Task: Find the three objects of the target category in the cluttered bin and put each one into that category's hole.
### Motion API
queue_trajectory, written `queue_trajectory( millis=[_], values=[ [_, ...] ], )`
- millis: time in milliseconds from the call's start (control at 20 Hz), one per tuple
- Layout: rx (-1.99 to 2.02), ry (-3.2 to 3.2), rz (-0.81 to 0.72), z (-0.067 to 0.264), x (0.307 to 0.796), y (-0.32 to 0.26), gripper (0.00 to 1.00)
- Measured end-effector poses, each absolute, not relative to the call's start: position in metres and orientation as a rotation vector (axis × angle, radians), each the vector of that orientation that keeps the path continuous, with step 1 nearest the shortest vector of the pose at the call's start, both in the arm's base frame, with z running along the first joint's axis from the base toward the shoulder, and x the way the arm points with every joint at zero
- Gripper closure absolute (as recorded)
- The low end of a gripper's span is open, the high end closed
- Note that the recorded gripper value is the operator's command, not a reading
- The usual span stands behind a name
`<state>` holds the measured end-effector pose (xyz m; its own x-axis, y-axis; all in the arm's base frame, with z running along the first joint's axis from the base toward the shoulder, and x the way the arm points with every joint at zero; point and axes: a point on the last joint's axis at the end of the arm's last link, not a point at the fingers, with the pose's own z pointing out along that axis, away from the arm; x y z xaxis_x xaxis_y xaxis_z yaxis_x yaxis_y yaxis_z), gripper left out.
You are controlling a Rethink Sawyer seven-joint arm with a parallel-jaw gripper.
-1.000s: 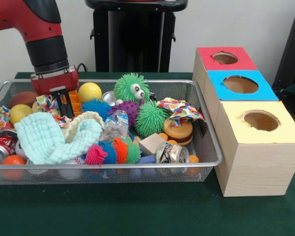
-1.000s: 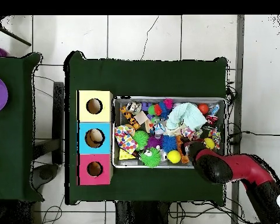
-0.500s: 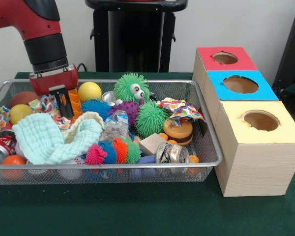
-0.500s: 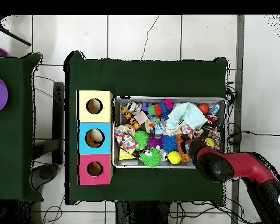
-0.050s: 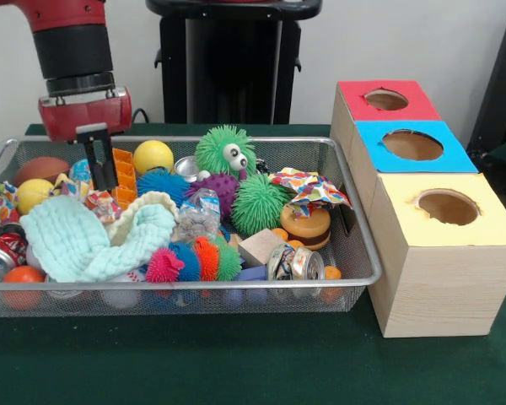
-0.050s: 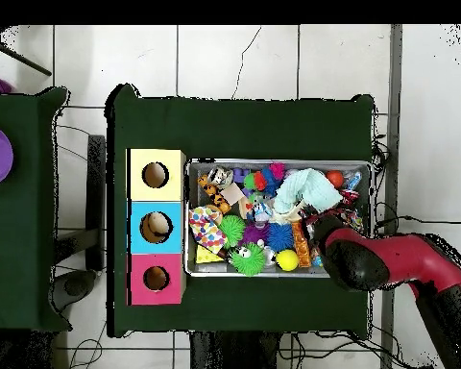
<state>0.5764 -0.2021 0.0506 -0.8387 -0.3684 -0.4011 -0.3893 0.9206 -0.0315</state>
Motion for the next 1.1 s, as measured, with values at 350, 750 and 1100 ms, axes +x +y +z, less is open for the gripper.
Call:
queue_trajectory(
  millis=[350,750,1100],
  values=[
    [-0.703,2.607,0.015,0.077,0.596,-0.158,1.00],
    [-0.657,2.612,0.037,0.083,0.590,-0.168,1.00],
    [-0.482,2.665,0.122,0.053,0.562,-0.211,1.00]
  ],
)
